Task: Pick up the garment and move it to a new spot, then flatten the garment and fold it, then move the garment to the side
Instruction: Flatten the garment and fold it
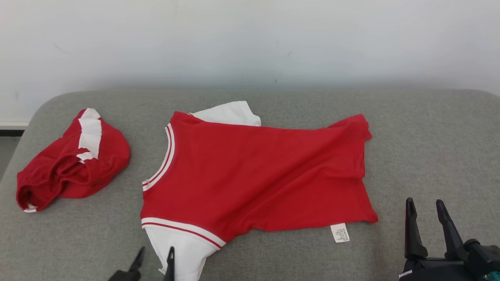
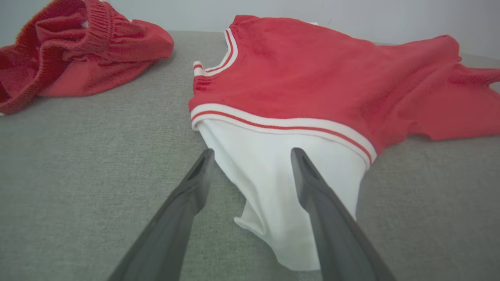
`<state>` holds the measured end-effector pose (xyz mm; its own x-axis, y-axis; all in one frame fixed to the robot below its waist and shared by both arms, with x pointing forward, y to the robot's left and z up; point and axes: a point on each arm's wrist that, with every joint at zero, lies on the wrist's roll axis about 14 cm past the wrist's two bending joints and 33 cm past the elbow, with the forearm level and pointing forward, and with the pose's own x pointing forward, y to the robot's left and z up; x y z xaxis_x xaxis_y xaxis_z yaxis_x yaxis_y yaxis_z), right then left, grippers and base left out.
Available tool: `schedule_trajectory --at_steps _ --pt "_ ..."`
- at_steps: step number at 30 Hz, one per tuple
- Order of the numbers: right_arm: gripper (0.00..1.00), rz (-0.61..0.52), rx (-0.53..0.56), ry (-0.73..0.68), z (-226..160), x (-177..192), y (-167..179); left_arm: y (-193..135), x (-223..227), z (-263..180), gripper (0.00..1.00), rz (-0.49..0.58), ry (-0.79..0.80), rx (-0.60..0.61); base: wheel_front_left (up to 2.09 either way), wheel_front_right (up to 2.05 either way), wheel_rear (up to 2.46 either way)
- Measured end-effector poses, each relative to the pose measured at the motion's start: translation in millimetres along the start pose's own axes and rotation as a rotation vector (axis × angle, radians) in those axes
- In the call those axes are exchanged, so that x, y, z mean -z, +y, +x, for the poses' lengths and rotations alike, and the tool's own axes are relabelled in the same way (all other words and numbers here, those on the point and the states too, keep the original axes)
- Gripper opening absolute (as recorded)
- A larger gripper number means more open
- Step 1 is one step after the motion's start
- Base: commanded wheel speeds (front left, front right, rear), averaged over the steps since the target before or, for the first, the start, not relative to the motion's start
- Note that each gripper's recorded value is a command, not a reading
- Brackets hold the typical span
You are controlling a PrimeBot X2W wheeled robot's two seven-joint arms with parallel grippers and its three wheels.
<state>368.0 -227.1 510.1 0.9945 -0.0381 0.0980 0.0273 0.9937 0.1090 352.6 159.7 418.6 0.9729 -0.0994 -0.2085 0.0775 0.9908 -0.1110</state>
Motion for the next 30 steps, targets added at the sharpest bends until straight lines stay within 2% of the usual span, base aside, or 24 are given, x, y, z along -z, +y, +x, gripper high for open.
schedule_trajectory --at_steps 6,12,16,30 --pt "1.00 0.008 -0.011 -0.023 0 -7 5 34 -59 -11 1.00 0.017 -0.196 -0.107 0.00 0.00 0.00" --pt "1.00 0.012 -0.020 -0.033 -4 -11 9 59 -96 -37 1.00 0.049 -0.327 -0.191 0.00 0.00 0.00" --pt "1.00 0.014 -0.027 -0.038 -7 -12 12 67 -101 -50 1.00 0.060 -0.352 -0.224 0.00 0.00 0.00" --pt "1.00 -0.015 -0.031 0.031 -33 5 8 55 -88 -51 1.00 0.046 -0.318 -0.177 0.00 0.00 0.00"
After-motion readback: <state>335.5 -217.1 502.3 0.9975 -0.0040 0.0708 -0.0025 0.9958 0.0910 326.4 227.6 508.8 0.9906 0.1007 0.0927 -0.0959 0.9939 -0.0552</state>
